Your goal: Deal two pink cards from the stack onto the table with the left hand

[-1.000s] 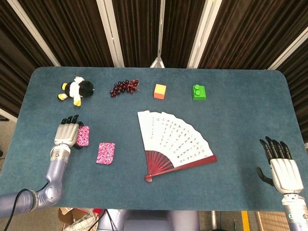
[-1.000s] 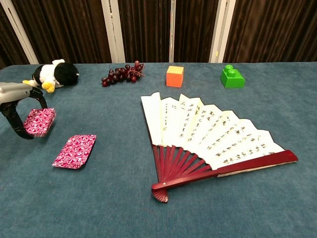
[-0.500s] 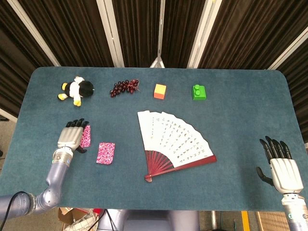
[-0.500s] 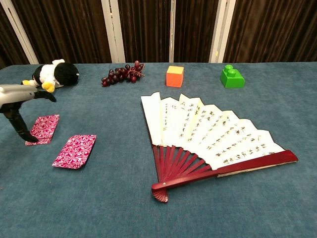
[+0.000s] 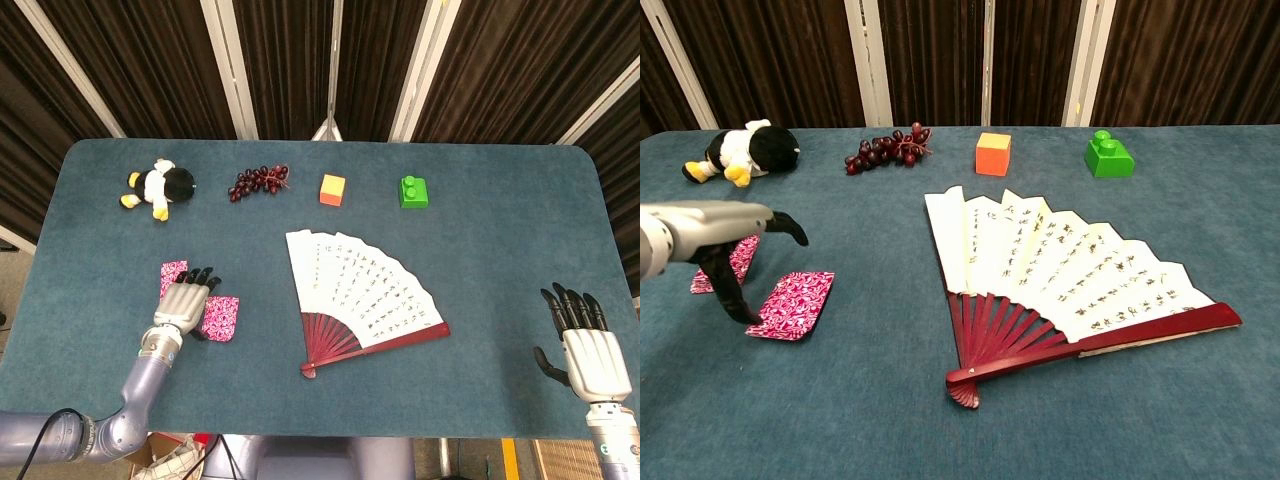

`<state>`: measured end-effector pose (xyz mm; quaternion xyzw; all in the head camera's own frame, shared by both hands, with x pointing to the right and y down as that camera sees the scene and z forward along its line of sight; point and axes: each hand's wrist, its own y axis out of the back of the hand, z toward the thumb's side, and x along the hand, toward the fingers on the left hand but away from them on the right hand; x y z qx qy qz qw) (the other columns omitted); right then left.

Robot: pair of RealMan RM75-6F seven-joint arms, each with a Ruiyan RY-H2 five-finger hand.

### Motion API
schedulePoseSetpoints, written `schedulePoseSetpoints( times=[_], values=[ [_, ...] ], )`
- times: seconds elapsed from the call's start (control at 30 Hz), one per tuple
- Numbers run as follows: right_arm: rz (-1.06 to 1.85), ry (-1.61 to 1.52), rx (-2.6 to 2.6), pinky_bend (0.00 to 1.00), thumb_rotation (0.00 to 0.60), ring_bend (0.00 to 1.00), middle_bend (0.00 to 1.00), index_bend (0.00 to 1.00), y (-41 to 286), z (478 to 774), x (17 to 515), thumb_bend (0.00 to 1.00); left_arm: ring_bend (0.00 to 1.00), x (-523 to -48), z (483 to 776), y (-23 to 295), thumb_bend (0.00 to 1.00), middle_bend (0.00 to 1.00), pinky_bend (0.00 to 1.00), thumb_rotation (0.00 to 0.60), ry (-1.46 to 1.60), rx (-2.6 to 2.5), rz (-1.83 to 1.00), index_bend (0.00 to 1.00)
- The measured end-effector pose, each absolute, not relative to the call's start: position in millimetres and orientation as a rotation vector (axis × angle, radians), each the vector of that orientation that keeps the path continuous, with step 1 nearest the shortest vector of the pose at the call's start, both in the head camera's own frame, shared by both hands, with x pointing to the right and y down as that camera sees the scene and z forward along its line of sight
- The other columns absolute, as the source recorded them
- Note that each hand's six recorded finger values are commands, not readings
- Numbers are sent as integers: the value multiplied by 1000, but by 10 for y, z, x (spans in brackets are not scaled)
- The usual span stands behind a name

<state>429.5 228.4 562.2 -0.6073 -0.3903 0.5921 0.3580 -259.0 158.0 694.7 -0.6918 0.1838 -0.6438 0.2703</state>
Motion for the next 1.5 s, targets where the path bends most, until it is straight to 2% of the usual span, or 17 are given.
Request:
schedulePoseSetpoints(
  times=[0.27, 0.6, 0.7, 0.8, 0.97, 1.5],
  values=[
    [1527, -1006, -1568, 51, 600, 0, 0, 0, 2284, 5623, 4293, 367, 0, -2470, 6989, 1693, 88, 0, 62, 600, 459, -1883, -1725, 189],
    [1527, -1005, -1568, 51, 600, 0, 0, 0, 2284, 5623, 4290, 366, 0, -2504, 7050, 1657, 107, 0, 62, 600, 460, -1857, -1759, 210],
    [1526, -1005, -1568, 51, 600, 0, 0, 0, 2284, 5622, 4289, 366, 0, -2501, 7075, 1645, 174, 0, 63, 600, 464, -1856, -1767, 292],
    [1529, -1007, -1568, 51, 600, 0, 0, 0, 2285, 5623, 4294, 366, 0, -2475, 7088, 1633, 262, 0, 74, 600, 487, -1867, -1763, 420],
    [1528, -1008, -1569, 51, 600, 0, 0, 0, 2286, 5624, 4294, 366, 0, -2423, 7072, 1618, 315, 0, 87, 600, 540, -1888, -1719, 506],
    [1527, -1005, -1566, 51, 600, 0, 0, 0, 2286, 5621, 4290, 367, 0, -2286, 6898, 1616, 322, 0, 87, 600, 607, -1962, -1611, 527]
  ],
)
